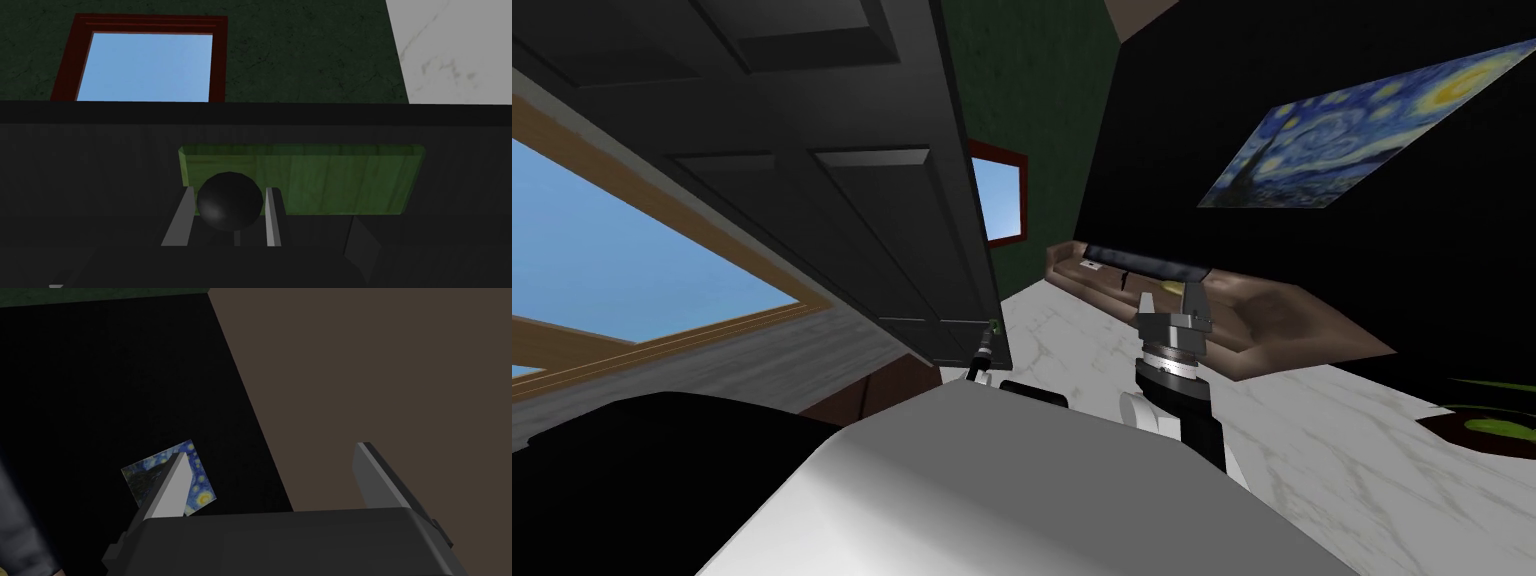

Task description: Push the door open

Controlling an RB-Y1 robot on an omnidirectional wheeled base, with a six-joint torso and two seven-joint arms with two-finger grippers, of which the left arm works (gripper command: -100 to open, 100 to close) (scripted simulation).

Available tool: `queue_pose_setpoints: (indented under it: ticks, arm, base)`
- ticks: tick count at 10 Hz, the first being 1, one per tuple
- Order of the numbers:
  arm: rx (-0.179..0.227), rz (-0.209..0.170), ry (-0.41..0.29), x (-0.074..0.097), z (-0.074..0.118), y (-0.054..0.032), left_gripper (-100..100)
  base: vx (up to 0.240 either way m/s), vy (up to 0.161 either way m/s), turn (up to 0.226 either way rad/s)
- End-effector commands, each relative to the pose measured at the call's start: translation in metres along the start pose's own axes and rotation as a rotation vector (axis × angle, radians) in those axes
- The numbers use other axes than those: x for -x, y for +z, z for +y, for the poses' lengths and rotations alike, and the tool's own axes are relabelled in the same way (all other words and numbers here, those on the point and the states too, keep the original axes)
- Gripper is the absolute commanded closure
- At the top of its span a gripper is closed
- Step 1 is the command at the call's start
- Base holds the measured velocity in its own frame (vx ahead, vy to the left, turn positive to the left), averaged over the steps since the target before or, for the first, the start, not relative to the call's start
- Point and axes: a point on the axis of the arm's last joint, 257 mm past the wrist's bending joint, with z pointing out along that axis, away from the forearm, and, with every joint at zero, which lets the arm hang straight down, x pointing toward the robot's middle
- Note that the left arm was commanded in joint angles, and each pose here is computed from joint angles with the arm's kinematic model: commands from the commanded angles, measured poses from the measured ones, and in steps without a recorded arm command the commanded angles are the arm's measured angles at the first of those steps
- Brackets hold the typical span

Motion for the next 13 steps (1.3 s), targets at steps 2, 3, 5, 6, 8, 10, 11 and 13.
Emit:
queue_pose_setpoints:
  ticks: [2,3,5,6,8,10,11,13]
  arm:
    - [0.000,-0.028,0.004,0.014,-0.001,0.0022,100]
    - [0.000,-0.035,0.005,0.017,-0.001,0.0027,100]
    - [0.001,-0.049,0.005,0.024,-0.001,0.0036,100]
    - [0.001,-0.082,0.004,0.037,-0.002,0.0053,100]
    - [0.002,-0.108,0.000,0.047,-0.002,0.0062,100]
    - [0.004,-0.139,-0.007,0.057,-0.002,0.0068,100]
    - [0.005,-0.158,-0.013,0.063,-0.002,0.0070,100]
    - [0.015,-0.155,-0.016,0.060,0.003,0.0058,100]
  base:
    - [0.141,-0.016,0.044]
    - [0.197,-0.043,0.038]
    - [0.162,-0.046,0.042]
    - [0.186,-0.041,0.086]
    - [0.180,-0.049,0.063]
    - [0.200,-0.067,0.079]
    - [0.216,-0.063,0.074]
    - [0.145,-0.037,0.044]
